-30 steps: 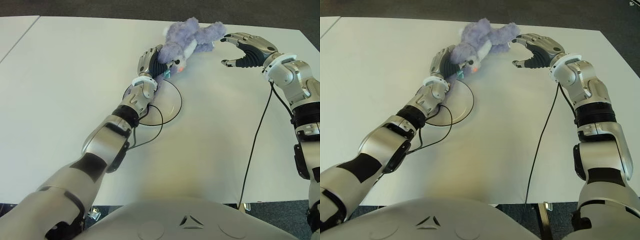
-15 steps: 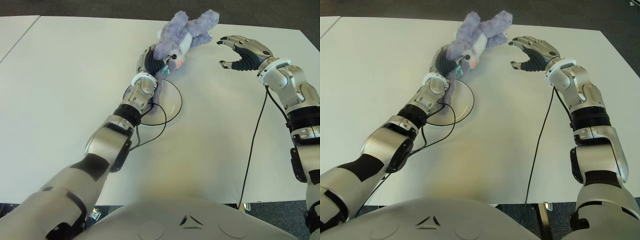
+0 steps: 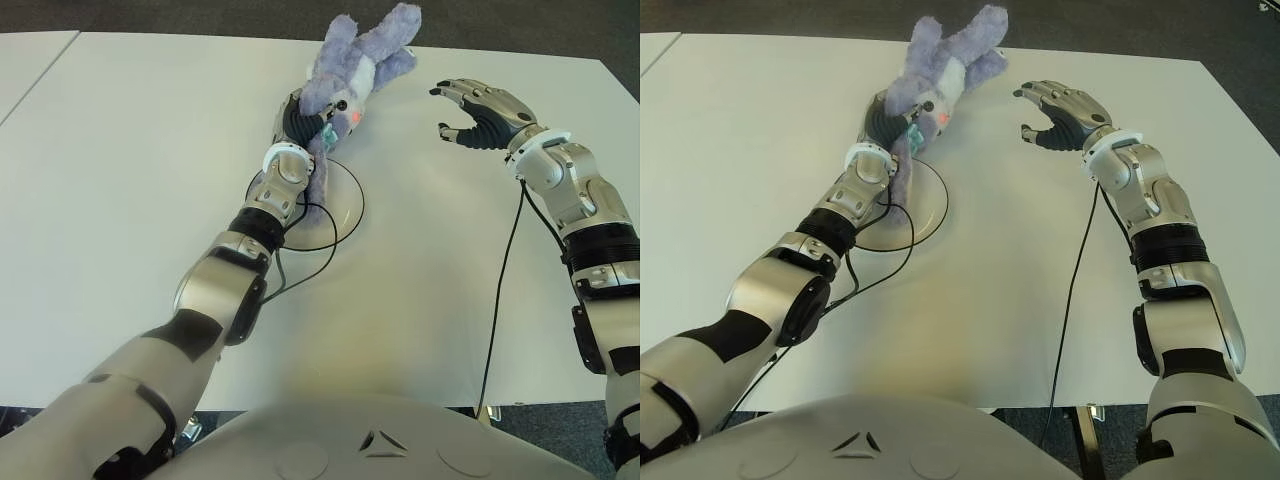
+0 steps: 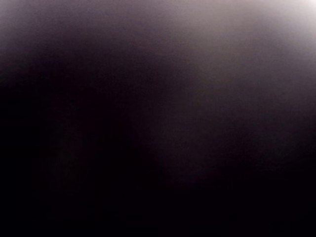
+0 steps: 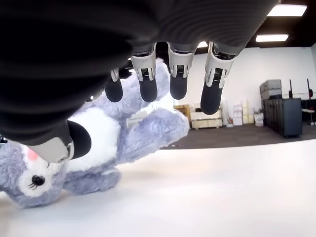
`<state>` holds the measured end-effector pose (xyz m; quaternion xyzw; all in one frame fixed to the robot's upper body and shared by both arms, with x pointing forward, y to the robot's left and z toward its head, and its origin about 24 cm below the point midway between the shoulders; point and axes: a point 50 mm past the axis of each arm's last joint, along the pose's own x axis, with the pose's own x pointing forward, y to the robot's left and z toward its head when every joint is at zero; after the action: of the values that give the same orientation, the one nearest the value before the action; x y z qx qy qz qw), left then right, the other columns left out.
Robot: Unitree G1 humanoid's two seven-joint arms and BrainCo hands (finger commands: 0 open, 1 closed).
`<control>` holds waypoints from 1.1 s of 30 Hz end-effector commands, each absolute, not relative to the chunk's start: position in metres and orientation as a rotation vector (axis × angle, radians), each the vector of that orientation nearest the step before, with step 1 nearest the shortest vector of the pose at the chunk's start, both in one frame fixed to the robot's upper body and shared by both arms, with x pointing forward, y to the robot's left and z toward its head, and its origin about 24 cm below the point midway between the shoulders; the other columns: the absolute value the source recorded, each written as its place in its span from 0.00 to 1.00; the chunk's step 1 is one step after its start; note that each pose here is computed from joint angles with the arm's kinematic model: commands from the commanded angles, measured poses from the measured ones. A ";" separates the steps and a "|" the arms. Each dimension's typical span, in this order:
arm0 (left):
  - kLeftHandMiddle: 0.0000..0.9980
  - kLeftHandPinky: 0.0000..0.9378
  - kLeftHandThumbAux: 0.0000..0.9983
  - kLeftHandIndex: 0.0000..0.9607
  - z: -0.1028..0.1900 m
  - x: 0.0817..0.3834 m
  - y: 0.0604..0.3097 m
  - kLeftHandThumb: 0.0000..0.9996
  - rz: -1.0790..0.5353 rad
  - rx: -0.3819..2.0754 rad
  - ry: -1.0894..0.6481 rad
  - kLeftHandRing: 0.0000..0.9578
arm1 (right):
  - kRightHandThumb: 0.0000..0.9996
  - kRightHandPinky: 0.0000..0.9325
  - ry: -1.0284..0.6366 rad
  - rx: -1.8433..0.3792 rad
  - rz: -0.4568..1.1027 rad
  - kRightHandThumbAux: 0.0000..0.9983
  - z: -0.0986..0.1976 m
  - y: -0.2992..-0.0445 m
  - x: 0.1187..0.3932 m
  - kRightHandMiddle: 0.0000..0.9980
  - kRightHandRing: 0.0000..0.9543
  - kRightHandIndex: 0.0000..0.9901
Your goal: Put the doll into the plate.
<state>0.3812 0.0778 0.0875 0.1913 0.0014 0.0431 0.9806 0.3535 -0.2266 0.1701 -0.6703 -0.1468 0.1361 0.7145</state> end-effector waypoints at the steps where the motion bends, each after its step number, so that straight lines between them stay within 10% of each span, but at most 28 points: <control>1: 0.50 0.90 0.65 0.41 0.075 0.376 0.083 0.95 0.122 0.328 0.051 0.55 | 0.64 0.17 -0.318 -1.441 0.287 0.43 0.160 -0.225 0.352 0.00 0.00 0.00; 33: 0.50 0.91 0.65 0.40 0.105 0.374 0.089 0.95 0.010 -0.107 0.042 0.55 | 0.63 0.02 -0.616 -1.525 0.112 0.33 0.146 -0.208 0.348 0.00 0.00 0.00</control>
<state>0.3774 0.0882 0.1087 -0.0378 0.0115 0.0082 0.9992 0.3475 -0.2110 0.1511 -0.6756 -0.2716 0.0450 0.6839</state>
